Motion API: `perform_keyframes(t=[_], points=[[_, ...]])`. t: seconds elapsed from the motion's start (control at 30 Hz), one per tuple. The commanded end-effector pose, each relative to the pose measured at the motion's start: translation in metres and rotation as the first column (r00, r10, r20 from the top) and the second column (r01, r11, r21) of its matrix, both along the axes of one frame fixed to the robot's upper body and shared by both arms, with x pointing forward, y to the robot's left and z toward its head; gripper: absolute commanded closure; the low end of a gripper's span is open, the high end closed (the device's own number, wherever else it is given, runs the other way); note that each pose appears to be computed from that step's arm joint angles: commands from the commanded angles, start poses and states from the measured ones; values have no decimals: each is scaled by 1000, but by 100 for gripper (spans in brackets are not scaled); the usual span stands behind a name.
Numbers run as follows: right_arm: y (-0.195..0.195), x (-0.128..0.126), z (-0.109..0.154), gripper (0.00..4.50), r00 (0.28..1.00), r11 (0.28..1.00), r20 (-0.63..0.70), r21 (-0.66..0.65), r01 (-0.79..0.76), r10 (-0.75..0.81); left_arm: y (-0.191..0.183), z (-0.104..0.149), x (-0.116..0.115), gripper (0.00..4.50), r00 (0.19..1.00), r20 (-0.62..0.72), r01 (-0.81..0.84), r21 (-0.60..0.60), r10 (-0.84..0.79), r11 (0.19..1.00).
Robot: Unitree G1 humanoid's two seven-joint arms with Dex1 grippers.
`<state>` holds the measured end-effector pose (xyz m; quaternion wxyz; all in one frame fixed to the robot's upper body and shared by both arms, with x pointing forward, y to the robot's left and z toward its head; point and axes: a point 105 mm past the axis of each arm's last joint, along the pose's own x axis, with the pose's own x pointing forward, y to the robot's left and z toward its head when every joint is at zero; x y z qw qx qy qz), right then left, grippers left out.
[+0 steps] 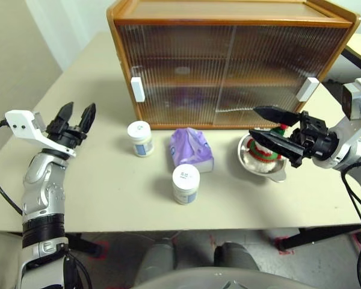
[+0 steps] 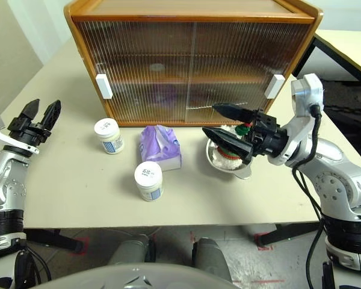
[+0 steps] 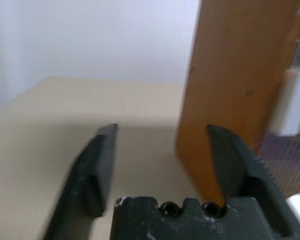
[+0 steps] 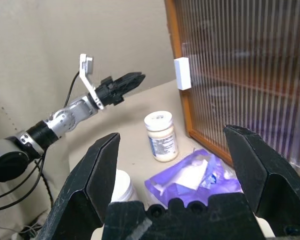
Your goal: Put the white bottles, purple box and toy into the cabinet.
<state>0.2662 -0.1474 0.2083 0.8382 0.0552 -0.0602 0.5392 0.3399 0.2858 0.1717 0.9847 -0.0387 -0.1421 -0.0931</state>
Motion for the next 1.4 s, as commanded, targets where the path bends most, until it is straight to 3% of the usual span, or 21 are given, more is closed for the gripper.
perform_keyframes(t=[0.03, 0.2, 0.57, 1.4], points=[[1, 0, -1, 0, 1000, 1000, 9, -6, 4, -4, -23, 16, 7, 250, 998, 1, 67, -16, -67, 998], [1, 0, -1, 0, 1000, 1000, 13, 3, 13, -13, -50, 29, 15, 448, 990, -17, 142, -33, -142, 989], [-4, -3, -1, 0, 999, 1000, 12, 6, 30, -30, -85, 15, 21, 448, 974, -63, 215, -76, -220, 974], [-9, -4, 3, 0, 997, 997, 25, 22, 78, -78, -88, 0, 40, 448, 966, -83, 240, -59, -245, 969]])
